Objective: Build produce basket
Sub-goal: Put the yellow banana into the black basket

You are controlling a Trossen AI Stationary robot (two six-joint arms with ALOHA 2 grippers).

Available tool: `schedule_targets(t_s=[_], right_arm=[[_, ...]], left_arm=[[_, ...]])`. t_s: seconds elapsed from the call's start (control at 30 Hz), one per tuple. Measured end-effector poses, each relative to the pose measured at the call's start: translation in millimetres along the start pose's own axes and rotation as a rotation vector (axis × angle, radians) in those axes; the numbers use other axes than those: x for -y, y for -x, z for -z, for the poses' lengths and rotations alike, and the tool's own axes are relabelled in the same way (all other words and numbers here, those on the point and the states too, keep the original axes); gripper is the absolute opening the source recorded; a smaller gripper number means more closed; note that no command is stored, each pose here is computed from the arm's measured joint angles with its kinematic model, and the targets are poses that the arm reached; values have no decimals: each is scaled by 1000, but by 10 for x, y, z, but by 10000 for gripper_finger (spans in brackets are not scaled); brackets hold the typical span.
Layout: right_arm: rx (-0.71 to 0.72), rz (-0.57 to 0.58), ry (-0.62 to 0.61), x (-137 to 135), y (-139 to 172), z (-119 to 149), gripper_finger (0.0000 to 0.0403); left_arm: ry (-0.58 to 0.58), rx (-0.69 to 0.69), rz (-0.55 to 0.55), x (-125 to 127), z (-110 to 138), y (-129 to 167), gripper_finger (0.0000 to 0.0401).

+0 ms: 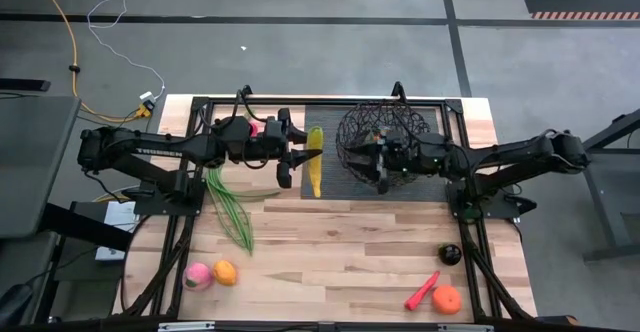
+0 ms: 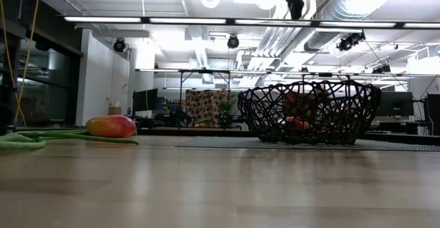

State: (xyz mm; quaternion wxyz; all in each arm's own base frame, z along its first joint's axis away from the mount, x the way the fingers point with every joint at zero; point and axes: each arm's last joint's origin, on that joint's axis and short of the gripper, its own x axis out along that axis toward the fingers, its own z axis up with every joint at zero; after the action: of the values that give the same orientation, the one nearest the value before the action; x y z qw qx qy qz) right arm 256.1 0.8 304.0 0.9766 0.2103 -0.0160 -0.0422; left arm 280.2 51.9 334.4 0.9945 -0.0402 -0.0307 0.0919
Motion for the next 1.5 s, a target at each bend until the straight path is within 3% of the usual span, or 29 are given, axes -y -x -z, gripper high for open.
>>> schedule_targets(t_s=[0.13,0.23,0.6,0.83,1.13,1.5], right_arm=[[-53,23,12,-37,-187,-48,304],[-103,32,38,-58,-349,-45,330],[-127,-31,34,-135,-769,-64,337],[-63,-57,24,-129,-916,-15,331],[-63,-57,41,-121,-933,7,277],[-65,-56,36,-118,-933,9,107]], left_arm=[[0,0,0,0,0,0,142],[-1,-1,0,0,1,-1,142],[-10,1,0,0,-1,0,142],[-10,4,0,0,-4,0,142],[-10,8,1,1,-7,0,142],[-17,9,5,4,-9,0,143]])
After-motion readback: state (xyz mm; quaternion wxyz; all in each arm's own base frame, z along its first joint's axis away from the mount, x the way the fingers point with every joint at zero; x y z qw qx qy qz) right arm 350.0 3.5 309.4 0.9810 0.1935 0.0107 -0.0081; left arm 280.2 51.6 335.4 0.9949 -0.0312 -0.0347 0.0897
